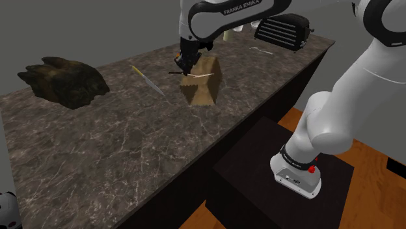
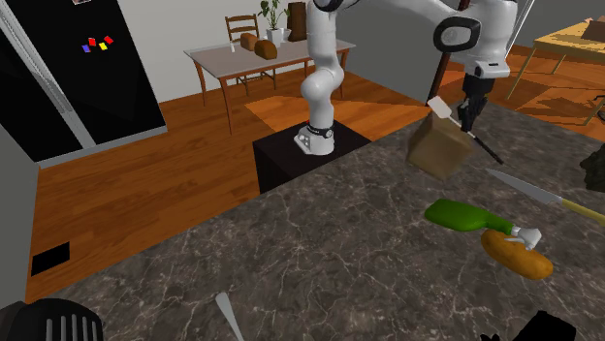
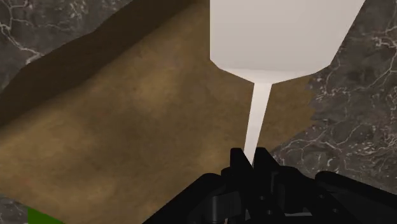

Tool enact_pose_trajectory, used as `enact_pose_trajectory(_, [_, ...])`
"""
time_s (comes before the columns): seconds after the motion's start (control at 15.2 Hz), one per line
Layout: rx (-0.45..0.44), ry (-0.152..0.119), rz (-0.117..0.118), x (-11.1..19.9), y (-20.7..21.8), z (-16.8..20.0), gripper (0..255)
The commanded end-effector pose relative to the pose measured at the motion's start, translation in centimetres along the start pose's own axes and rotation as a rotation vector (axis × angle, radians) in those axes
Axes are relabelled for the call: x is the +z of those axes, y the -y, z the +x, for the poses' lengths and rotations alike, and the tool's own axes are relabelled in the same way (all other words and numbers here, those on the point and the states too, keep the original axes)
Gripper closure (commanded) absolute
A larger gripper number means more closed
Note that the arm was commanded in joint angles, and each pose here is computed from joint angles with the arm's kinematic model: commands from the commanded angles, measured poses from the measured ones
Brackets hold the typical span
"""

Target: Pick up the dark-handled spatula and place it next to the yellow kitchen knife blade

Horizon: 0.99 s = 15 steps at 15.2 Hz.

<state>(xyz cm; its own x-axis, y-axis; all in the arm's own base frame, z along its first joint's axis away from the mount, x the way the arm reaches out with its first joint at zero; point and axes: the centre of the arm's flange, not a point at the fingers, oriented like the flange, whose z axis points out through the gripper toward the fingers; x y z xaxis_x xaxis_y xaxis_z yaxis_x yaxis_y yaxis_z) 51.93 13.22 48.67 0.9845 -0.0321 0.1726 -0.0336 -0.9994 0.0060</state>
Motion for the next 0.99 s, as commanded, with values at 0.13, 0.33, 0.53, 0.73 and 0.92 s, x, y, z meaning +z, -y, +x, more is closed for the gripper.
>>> enact_pose_trajectory(0.13, [0.013, 0.107, 0.005, 2.3, 6.1, -0.5, 255])
enact_pose_trajectory(0.33, [0.013, 0.107, 0.005, 2.4, 10.1, 0.1, 255])
enact_pose_trajectory(0.53, [0.013, 0.107, 0.005, 2.5, 14.0, 0.7, 255])
enact_pose_trajectory(0.73, [0.013, 0.107, 0.005, 2.5, 17.9, 1.3, 255])
enact_pose_trajectory(0.92, [0.013, 0.107, 0.005, 3.6, 19.5, 1.4, 255])
